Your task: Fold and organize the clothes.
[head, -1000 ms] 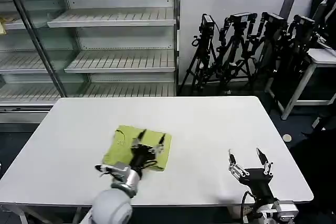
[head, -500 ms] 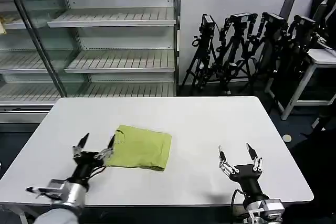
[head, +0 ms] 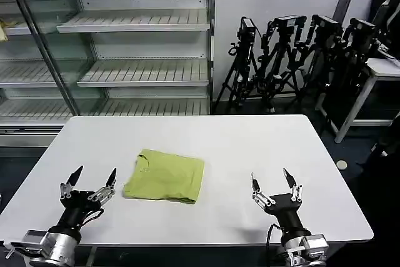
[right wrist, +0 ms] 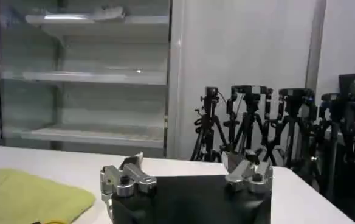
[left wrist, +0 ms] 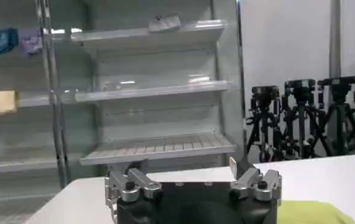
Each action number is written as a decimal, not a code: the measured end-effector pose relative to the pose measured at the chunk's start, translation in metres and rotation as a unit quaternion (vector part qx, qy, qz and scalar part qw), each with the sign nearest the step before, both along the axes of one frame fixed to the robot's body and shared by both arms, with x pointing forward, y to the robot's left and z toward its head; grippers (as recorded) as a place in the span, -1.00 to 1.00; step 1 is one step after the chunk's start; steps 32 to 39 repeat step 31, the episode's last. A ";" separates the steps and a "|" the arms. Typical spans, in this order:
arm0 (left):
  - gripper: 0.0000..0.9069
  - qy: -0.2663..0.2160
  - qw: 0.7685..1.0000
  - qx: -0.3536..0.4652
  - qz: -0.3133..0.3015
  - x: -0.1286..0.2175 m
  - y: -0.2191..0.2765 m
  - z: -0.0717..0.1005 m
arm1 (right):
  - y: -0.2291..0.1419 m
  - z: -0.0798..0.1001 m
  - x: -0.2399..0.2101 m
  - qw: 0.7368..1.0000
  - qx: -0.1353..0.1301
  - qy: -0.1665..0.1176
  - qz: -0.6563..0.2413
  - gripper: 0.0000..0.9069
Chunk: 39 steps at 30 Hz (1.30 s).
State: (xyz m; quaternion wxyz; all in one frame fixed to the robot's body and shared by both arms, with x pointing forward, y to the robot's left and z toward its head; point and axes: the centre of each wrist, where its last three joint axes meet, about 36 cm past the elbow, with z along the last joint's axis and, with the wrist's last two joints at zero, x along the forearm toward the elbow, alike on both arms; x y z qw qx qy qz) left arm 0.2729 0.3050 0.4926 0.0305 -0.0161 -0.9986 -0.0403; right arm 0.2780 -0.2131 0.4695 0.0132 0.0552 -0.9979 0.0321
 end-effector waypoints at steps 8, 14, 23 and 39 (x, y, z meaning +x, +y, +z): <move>1.00 0.003 1.000 0.005 0.002 -0.010 0.001 0.003 | 0.001 0.000 -0.002 1.000 -0.001 0.000 0.006 1.00; 1.00 0.002 1.000 0.008 0.006 -0.013 0.004 0.005 | 0.003 0.003 -0.006 1.000 0.005 0.008 -0.001 1.00; 1.00 0.002 1.000 0.007 0.012 -0.018 0.003 0.008 | 0.001 0.011 -0.012 1.000 0.000 0.017 -0.013 1.00; 1.00 0.002 1.000 0.002 0.012 -0.019 0.000 0.011 | 0.001 0.019 -0.017 1.000 -0.002 0.021 -0.021 1.00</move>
